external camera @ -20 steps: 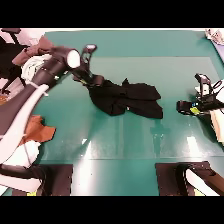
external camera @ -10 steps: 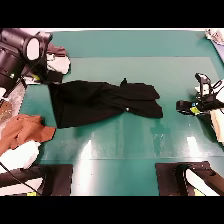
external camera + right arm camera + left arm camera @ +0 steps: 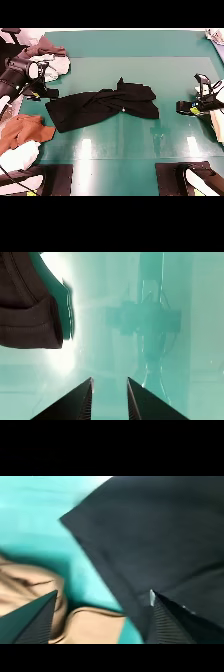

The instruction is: Fold the shirts.

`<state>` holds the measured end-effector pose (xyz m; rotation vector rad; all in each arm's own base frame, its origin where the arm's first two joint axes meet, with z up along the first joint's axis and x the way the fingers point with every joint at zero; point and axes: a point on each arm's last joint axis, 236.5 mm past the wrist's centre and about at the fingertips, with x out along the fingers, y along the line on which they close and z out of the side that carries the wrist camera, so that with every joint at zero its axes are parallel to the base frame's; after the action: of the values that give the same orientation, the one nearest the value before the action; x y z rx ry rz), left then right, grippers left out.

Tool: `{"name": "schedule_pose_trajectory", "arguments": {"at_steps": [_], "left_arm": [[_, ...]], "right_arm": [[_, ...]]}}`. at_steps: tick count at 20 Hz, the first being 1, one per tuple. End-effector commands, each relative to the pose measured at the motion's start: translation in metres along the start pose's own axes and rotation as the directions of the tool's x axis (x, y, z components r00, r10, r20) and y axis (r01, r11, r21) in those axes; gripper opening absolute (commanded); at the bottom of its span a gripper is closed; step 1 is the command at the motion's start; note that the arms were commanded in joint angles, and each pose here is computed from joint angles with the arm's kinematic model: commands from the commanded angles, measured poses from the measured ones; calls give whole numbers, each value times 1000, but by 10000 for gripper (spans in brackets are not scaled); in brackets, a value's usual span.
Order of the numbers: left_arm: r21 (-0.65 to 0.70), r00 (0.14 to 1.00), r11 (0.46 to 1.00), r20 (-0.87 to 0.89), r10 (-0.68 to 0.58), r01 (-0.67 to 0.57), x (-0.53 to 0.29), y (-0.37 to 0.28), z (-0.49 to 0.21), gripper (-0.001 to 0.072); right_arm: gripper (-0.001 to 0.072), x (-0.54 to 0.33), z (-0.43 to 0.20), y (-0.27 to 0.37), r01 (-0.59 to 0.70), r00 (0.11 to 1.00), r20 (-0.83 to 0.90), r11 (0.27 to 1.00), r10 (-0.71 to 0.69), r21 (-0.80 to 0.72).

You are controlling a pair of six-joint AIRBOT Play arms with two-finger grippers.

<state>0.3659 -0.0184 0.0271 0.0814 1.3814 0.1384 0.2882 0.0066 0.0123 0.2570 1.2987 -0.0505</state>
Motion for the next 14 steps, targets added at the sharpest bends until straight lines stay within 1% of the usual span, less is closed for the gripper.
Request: {"name": "schedule_pose_trajectory", "arguments": {"at_steps": [1, 2, 3, 6, 8, 10, 11, 12, 13, 14], "left_arm": [[45, 969, 968, 10, -246, 245, -15, -53, 0, 669], [74, 955, 952, 8, -298, 296, -20, -65, -2, 668], [98, 950, 945, 6, -313, 311, -23, -68, -4, 668], [168, 958, 943, -68, -279, 287, -21, -60, -21, 668], [168, 940, 928, -130, -314, 333, -22, -68, -41, 668], [182, 901, 889, -203, -383, 419, -22, -84, -72, 667], [189, 888, 876, -229, -400, 443, -19, -88, -86, 665], [188, 887, 878, -239, -394, 440, -10, -87, -95, 644], [187, 899, 890, -232, -371, 415, 1, -82, -98, 555], [181, 916, 906, -206, -344, 382, 14, -76, -96, 539]], "right_arm": [[267, 7, 9, 6, -26, 999, 19, 1000, 26, 2], [267, 13, 11, 13, -58, 998, 12, 998, 58, -1], [268, 20, 13, 22, -94, 996, 2, 995, 94, 10], [267, 44, 8, 41, -178, 981, -72, 982, 183, 68], [267, 54, 8, 42, -184, 975, -110, 980, 192, 79], [267, 54, 13, 42, -179, 975, -116, 981, 188, 76], [267, 53, 18, 41, -180, 976, -106, 981, 188, 77], [266, 50, 23, 42, -183, 978, -91, 980, 189, 73], [266, 46, 28, 44, -186, 978, -81, 980, 191, 69], [267, 44, 31, 47, -190, 978, -73, 980, 194, 60]]}}
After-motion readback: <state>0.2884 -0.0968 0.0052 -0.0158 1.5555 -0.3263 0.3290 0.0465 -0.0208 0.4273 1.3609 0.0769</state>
